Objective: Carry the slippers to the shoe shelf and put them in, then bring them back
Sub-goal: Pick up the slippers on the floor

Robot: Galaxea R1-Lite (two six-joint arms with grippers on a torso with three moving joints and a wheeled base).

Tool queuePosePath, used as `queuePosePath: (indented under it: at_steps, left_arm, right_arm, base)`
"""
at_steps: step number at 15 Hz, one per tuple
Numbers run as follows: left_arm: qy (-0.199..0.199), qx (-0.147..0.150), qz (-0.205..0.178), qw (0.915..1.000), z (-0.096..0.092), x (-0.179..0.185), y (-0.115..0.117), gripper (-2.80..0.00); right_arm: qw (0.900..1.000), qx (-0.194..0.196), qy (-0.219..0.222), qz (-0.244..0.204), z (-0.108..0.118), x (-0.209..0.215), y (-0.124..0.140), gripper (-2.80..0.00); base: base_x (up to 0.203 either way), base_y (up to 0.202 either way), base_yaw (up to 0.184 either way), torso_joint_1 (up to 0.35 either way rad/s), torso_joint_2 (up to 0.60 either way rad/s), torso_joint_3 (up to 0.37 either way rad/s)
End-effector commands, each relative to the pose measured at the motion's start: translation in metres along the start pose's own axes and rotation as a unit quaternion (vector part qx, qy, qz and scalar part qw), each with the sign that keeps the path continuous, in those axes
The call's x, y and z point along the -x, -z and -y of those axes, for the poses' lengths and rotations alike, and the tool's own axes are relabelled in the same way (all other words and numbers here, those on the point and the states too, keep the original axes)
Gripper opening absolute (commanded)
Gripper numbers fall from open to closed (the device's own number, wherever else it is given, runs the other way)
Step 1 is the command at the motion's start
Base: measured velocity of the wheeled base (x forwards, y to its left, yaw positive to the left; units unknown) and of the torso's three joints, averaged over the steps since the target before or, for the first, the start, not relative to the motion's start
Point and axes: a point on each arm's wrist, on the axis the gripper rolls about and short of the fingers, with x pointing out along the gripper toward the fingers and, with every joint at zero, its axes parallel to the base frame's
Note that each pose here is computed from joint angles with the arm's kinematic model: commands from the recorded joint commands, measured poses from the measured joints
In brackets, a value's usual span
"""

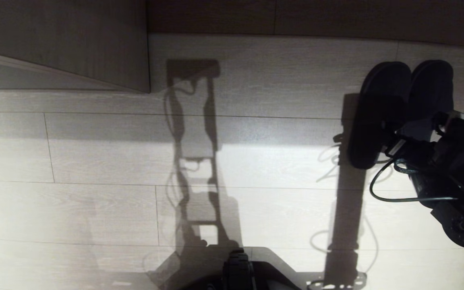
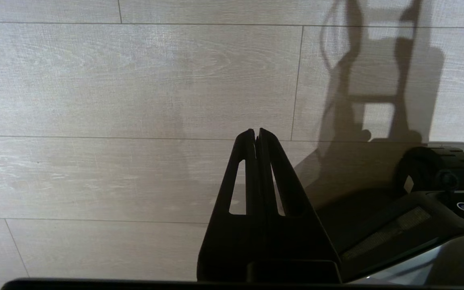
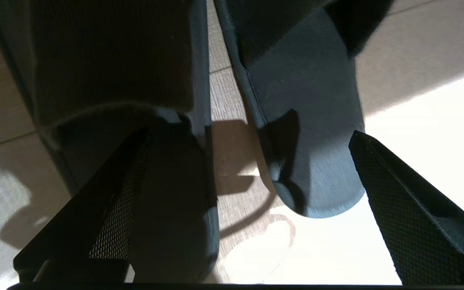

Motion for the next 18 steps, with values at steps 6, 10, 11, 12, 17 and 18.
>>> queuePosePath:
  at_steps: [6, 10, 11, 12, 17, 18]
  left_arm:
    - [0.0, 0.0, 0.0, 1.0, 0.0, 0.0, 0.0, -2.8]
    - [0.0, 0.0, 0.0, 1.0, 0.0, 0.0, 0.0, -2.8]
    - [0.0, 0.0, 0.0, 1.0, 0.0, 0.0, 0.0, -2.8]
    - [0.0, 0.0, 0.0, 1.0, 0.0, 0.0, 0.0, -2.8]
    - [0.0, 0.0, 0.0, 1.0, 0.0, 0.0, 0.0, -2.8]
    - [0.0, 0.0, 0.0, 1.0, 0.0, 0.0, 0.0, -2.8]
  right_arm:
    - [0.999, -0.004, -0.029, 0.019, -0.003, -0.025, -0.002, 0.0]
    - [0.999, -0.005, -0.028, 0.04, 0.006, -0.041, -0.012, 0.0]
    - [0.999, -0.004, -0.033, 0.042, 0.007, -0.044, -0.013, 0.0]
    - [0.998, -0.004, -0.04, 0.044, 0.008, -0.046, -0.014, 0.0]
    - [0.998, -0.004, -0.046, 0.049, 0.007, -0.057, -0.013, 0.0]
    - [0.998, -0.004, -0.046, 0.049, 0.006, -0.058, -0.013, 0.0]
  base:
    - [0.0, 0.0, 0.0, 0.0, 0.0, 0.0]
    - [0.0, 0.0, 0.0, 0.0, 0.0, 0.0]
    - [0.0, 0.0, 0.0, 0.0, 0.0, 0.0]
    - [0.0, 0.0, 0.0, 0.0, 0.0, 0.0]
    - [0.0, 0.0, 0.0, 0.0, 0.0, 0.0]
    - [0.0, 0.0, 0.0, 0.0, 0.0, 0.0]
